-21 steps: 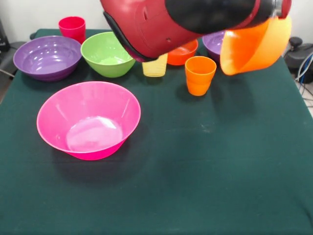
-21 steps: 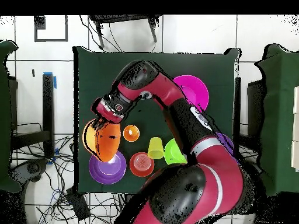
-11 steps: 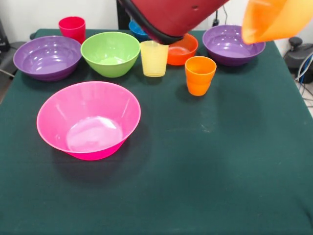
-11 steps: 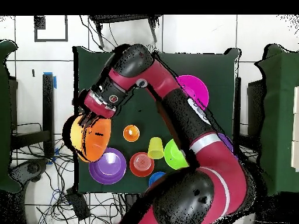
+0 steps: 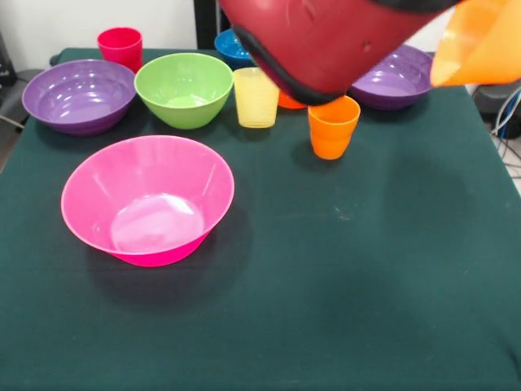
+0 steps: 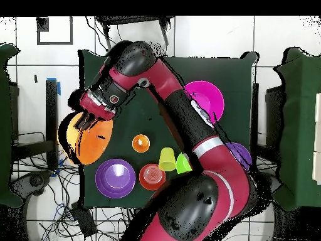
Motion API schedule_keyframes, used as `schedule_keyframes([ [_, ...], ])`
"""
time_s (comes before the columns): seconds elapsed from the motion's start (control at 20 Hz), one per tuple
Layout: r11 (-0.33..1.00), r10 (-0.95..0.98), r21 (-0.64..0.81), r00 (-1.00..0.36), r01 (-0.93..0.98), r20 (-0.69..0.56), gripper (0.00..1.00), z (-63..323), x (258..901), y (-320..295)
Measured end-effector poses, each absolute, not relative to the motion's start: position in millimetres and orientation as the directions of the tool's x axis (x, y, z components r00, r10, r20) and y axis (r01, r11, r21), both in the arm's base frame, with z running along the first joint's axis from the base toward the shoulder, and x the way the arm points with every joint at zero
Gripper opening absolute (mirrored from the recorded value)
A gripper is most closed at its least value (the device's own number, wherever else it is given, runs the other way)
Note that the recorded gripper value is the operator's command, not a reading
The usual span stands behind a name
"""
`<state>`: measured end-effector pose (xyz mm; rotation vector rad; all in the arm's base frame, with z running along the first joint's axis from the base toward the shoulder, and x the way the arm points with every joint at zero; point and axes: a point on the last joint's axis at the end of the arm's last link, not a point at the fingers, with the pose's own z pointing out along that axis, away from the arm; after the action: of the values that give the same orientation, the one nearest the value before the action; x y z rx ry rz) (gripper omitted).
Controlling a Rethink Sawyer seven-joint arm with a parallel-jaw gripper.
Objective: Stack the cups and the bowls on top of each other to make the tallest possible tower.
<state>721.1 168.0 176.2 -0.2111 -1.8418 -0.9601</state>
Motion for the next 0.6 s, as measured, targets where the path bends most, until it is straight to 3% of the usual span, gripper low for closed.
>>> schedule_keyframes([
  [0.25, 0.652, -0.264, 0.504, -0.454, 0.566, 0.851, 0.0, 132.6, 718.1, 157.6],
  [0.6, 0.654, -0.256, 0.482, -0.43, 0.583, 0.866, 0.0, 99.8, 706.2, 141.3],
])
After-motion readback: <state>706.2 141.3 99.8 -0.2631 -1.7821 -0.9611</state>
